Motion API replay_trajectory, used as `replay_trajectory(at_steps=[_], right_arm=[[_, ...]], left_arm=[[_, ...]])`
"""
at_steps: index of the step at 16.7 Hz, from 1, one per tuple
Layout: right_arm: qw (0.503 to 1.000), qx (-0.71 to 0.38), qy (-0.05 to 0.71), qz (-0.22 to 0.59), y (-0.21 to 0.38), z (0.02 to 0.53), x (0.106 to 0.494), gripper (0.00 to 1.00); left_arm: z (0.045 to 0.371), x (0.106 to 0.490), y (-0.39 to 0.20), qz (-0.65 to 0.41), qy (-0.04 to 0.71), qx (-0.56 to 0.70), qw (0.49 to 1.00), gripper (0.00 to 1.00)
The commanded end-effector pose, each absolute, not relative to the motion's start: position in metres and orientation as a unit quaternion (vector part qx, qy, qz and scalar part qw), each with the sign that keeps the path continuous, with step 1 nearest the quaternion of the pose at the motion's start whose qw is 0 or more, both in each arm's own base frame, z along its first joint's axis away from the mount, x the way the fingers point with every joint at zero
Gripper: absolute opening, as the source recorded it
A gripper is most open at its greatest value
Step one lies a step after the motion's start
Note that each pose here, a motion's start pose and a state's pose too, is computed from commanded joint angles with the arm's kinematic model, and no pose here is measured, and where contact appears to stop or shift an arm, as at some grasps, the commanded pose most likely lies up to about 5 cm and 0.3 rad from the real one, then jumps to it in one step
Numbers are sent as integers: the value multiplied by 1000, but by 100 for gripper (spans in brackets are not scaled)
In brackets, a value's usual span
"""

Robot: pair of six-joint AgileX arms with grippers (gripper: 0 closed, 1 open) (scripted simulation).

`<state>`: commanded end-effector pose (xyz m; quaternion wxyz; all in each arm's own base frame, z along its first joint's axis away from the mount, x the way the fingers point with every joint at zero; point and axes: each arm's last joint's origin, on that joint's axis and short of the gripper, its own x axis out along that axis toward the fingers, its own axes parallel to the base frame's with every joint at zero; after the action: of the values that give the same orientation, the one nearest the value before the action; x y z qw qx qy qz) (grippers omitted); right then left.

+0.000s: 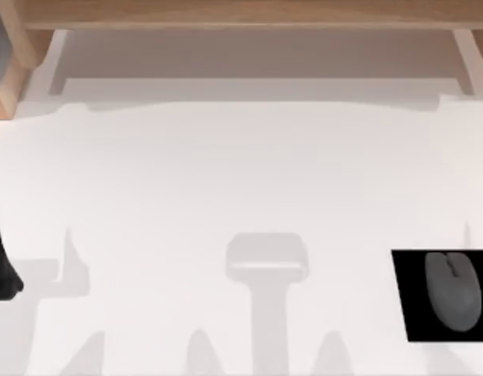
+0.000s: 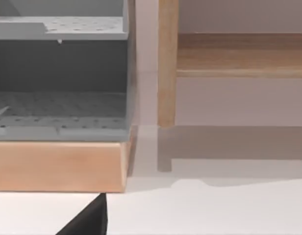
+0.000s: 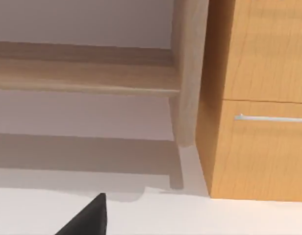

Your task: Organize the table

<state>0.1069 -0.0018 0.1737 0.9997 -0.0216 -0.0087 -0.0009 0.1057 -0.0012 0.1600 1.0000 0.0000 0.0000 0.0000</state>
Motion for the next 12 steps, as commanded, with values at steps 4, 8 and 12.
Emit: replay_trajectory(at_steps=[4,8,12], right_arm=[[1000,0,0,0,-1,160,106,100],[1000,0,0,0,-1,160,106,100],[1000,0,0,0,-1,160,106,100]], left_arm=[[160,106,-1,0,0,0,1000,100],[160,106,-1,0,0,0,1000,100],[188,107,-3,-1,-1,-1,1000,100]])
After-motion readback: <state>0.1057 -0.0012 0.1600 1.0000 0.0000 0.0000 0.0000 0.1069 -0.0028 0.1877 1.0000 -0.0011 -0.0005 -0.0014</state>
